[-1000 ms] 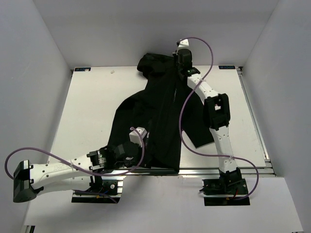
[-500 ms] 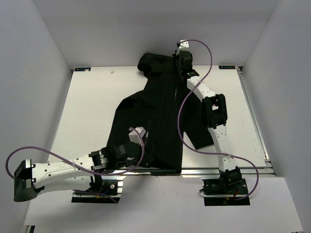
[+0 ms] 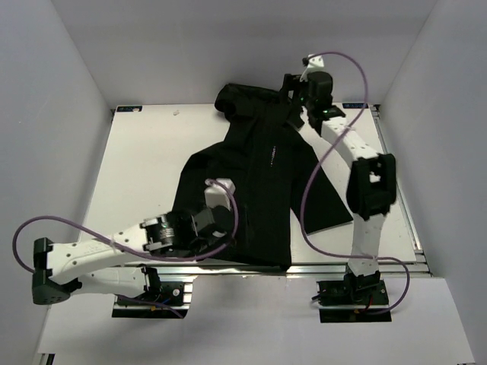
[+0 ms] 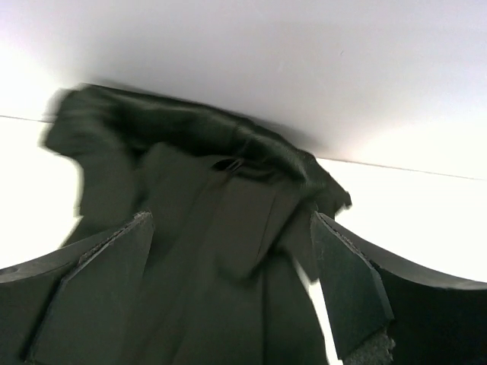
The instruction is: Zip up the jacket
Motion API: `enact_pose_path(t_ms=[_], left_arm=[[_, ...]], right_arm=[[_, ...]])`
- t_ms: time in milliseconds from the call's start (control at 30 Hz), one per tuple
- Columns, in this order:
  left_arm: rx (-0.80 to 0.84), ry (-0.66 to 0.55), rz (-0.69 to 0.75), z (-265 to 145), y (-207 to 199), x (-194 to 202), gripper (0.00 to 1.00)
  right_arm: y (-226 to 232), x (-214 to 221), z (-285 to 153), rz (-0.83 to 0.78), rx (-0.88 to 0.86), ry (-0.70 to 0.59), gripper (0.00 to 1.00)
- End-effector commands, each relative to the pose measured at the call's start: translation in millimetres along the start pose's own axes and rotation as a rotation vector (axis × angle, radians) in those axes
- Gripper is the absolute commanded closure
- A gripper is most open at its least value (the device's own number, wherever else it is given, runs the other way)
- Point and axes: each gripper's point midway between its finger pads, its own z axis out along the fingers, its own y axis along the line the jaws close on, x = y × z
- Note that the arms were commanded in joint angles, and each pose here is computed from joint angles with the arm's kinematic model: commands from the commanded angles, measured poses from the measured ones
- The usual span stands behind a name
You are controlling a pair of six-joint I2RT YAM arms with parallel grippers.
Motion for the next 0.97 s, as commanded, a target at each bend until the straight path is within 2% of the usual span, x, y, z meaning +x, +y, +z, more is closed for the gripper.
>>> enact_pose_path(t_ms=[0, 133, 167, 200, 233, 267, 300, 333, 367, 400, 433, 467, 533, 567, 700, 933], left_arm=[[-0.203, -0.289, -0.033, -34.7, 41.7, -74.3, 0.02], [-0.233, -0.459, -0.09, -44.5, 69.6, -126.7, 0.02], [-0.278, -0.482, -0.126, -42.4, 89.9, -137.1, 0.02], [-0.272, -0.485, -0.148, -41.7, 93.7, -142.7, 0.02], [-0.296, -0.51, -0.161, -42.6, 102.1, -151.4, 0.02], [-0.369, -0.547, -0.202, -44.6, 124.9, -165.3, 0.02], [-0.355, -0.581, -0.212, -44.3, 127.4, -183.0, 0.02], [-0.389, -0.536, -0.182, -28.0, 138.6, -187.9, 0.02], [-0.449, -0.525, -0.243, -24.3, 172.1, -200.7, 0.02], [-0.436, -0.497, -0.264, -17.8, 181.3, -211.0, 0.02], [-0.392, -0.437, -0.276, -3.5, 184.9, -211.0, 0.02], [-0.453, -0.405, -0.324, 9.2, 214.0, -211.1, 0.02], [-0.46, -0.471, -0.331, 17.3, 227.3, -219.8, 0.02], [-0.456, -0.526, -0.339, 8.1, 232.3, -227.0, 0.02], [-0.5, -0.687, -0.357, -24.0, 255.5, -235.4, 0.02], [-0.586, -0.742, -0.319, -57.5, 266.2, -217.0, 0.02]], right_arm=[[16.6, -83.6, -81.0, 0.036, -0.014, -0.09, 0.11], [-23.9, -42.3, -143.9, 0.159, 0.131, 0.103, 0.11], [-24.1, -32.8, -156.9, 0.201, 0.116, 0.125, 0.11], [-25.7, -46.7, -182.4, 0.214, 0.1, 0.079, 0.11], [-39.7, -5.8, -194.3, 0.233, 0.131, 0.15, 0.11], [-46.4, 2.7, -206.8, 0.244, 0.164, 0.151, 0.11], [-50.4, -5.1, -229.1, 0.255, 0.19, 0.113, 0.11], [-57.3, 24.2, -239.9, 0.259, 0.226, 0.163, 0.11], [-63.1, 28.9, -250.0, 0.256, 0.262, 0.161, 0.11], [-65.0, 24.5, -265.3, 0.262, 0.282, 0.139, 0.11], [-68.9, 43.5, -275.3, 0.269, 0.315, 0.18, 0.11], [-80.6, 46.7, -284.0, 0.272, 0.39, 0.164, 0.11], [-88.1, 45.8, -303.1, 0.306, 0.453, 0.118, 0.11], [-92.4, 58.6, -309.2, 0.3, 0.479, 0.129, 0.11], [-99.0, 57.0, -331.7, 0.297, 0.527, 0.072, 0.11], [-91.2, 63.4, -331.8, 0.298, 0.475, 0.065, 0.1]])
